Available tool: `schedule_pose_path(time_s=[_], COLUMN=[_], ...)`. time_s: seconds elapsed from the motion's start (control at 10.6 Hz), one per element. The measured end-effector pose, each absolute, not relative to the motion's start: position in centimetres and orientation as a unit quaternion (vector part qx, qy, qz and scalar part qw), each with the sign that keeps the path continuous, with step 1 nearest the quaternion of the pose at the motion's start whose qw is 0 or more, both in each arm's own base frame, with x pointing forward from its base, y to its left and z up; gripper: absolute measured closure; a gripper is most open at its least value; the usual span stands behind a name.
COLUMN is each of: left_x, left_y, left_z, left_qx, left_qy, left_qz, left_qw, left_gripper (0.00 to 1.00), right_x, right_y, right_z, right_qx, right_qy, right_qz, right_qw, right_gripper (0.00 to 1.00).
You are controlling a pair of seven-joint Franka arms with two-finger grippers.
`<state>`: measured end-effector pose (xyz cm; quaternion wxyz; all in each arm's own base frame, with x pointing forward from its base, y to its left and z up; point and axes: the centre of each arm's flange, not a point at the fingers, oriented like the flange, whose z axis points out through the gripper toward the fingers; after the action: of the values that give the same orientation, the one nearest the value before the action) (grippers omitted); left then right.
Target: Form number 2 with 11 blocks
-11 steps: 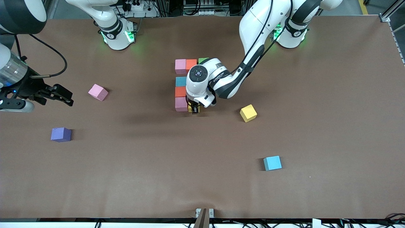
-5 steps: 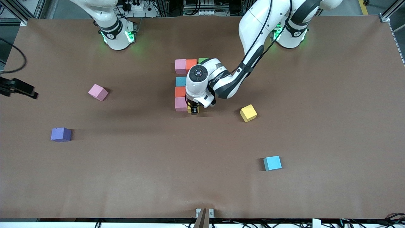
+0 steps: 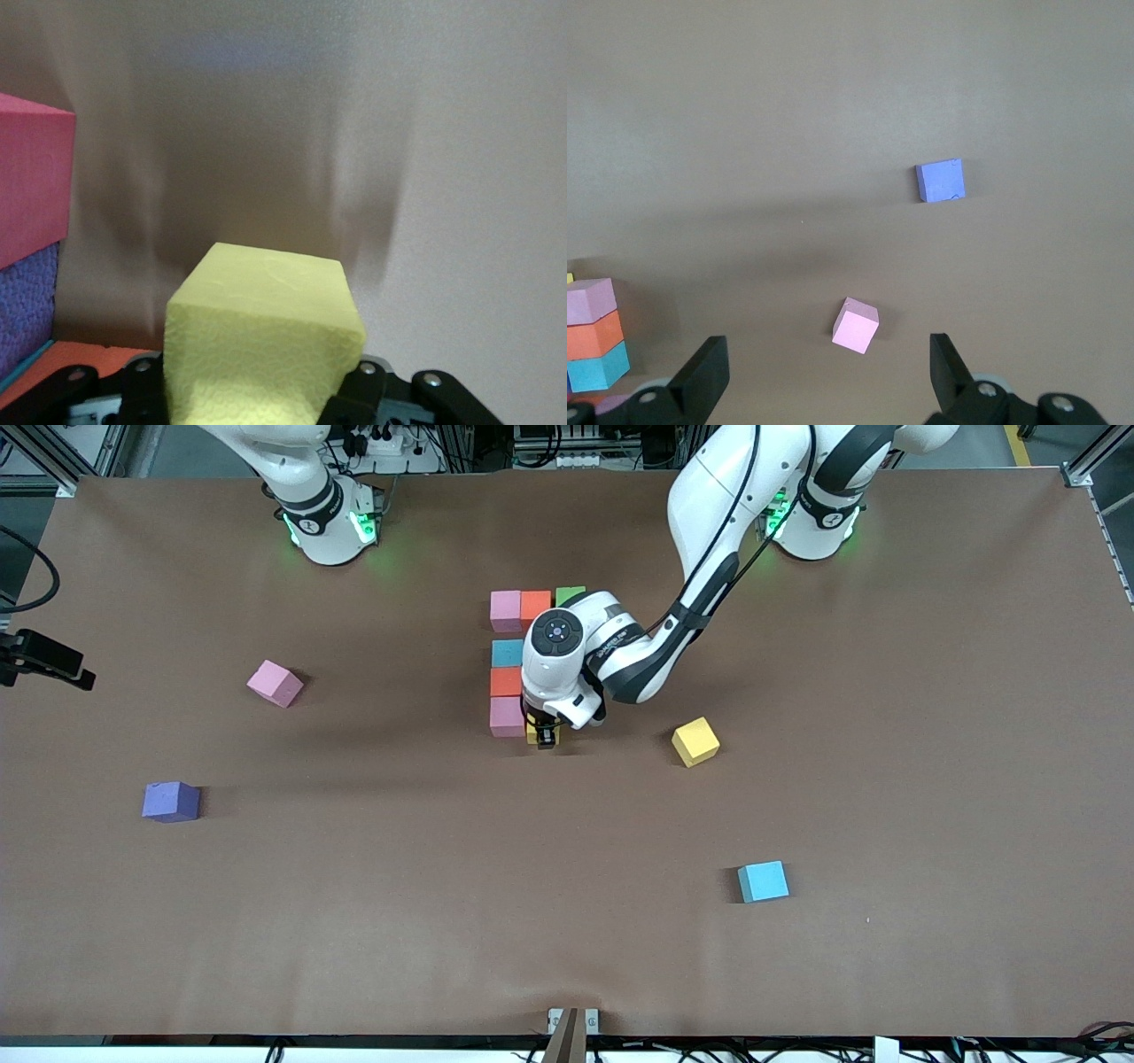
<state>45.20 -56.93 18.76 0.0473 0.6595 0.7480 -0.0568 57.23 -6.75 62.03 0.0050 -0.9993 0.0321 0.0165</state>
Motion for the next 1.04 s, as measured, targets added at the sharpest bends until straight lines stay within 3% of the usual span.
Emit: schedule_pose_path(time_s=[1.04], left_x=[44.3], left_y=[-58.1], left_z=[18.7], left_qx=[0.663], left_qy=[0.744], left_qz=[-0.057], left_qw=[0.052], left_gripper=[0.4], right_x=[57.2], right_y=[-6.7], right_z=[63.1], right_qx=[-1.0], right_qy=[0.029], right_qz=[0.006], right_qw=[0.006], right_gripper=[0.0])
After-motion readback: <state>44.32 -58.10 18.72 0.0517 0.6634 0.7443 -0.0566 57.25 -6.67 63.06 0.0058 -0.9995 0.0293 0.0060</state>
